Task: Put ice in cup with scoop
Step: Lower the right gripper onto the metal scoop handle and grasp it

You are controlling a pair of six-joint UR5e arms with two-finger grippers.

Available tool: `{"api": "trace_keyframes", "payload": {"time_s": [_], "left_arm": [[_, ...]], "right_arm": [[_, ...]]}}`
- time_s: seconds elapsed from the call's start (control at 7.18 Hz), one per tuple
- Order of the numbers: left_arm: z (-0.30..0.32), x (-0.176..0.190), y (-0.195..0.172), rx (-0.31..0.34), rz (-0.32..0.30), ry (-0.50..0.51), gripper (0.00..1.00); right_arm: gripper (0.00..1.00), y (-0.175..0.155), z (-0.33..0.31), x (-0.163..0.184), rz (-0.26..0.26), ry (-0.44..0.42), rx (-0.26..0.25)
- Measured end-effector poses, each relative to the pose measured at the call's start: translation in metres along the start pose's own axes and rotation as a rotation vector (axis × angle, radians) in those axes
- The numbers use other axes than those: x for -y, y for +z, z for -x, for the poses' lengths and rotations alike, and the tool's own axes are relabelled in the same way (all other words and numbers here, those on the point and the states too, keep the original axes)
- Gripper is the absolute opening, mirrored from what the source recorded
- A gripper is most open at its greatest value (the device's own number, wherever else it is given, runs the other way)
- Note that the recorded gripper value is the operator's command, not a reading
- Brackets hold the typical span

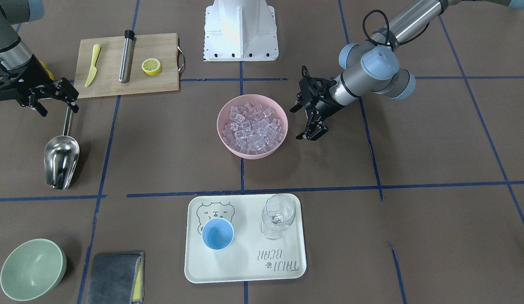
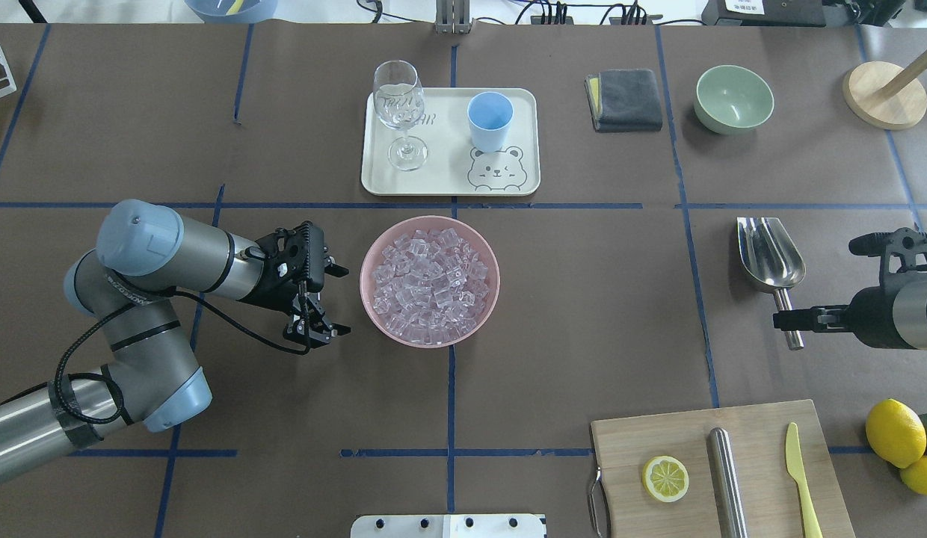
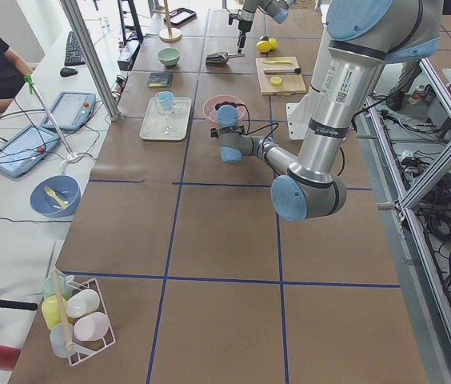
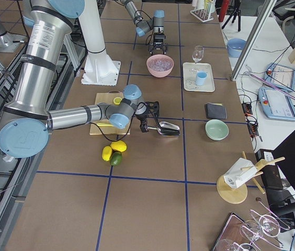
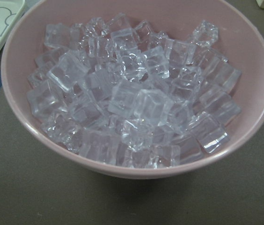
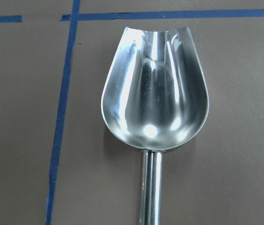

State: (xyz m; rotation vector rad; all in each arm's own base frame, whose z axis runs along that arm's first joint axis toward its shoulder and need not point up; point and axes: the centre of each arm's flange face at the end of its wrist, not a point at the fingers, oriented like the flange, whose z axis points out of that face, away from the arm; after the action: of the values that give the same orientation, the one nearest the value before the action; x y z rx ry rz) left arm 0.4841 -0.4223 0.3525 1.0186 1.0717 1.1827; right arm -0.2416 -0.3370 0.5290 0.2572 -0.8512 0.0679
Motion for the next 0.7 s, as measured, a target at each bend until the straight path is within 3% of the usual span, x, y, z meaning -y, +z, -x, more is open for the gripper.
{"api": "trace_keyframes", "payload": {"time_s": [0.56, 0.7], "left_arm": [[0.000, -0.001, 0.000, 0.000, 0.001, 0.000, 1.00], [0.000, -0.002, -0.001, 0.001, 0.002, 0.000, 1.00]], "right_arm": [[0.94, 0.021, 0.002, -0.009, 0.003, -0.023, -0.032], [0.85, 0.027, 0.005, -0.008, 0.004, -0.026, -0.031]]}}
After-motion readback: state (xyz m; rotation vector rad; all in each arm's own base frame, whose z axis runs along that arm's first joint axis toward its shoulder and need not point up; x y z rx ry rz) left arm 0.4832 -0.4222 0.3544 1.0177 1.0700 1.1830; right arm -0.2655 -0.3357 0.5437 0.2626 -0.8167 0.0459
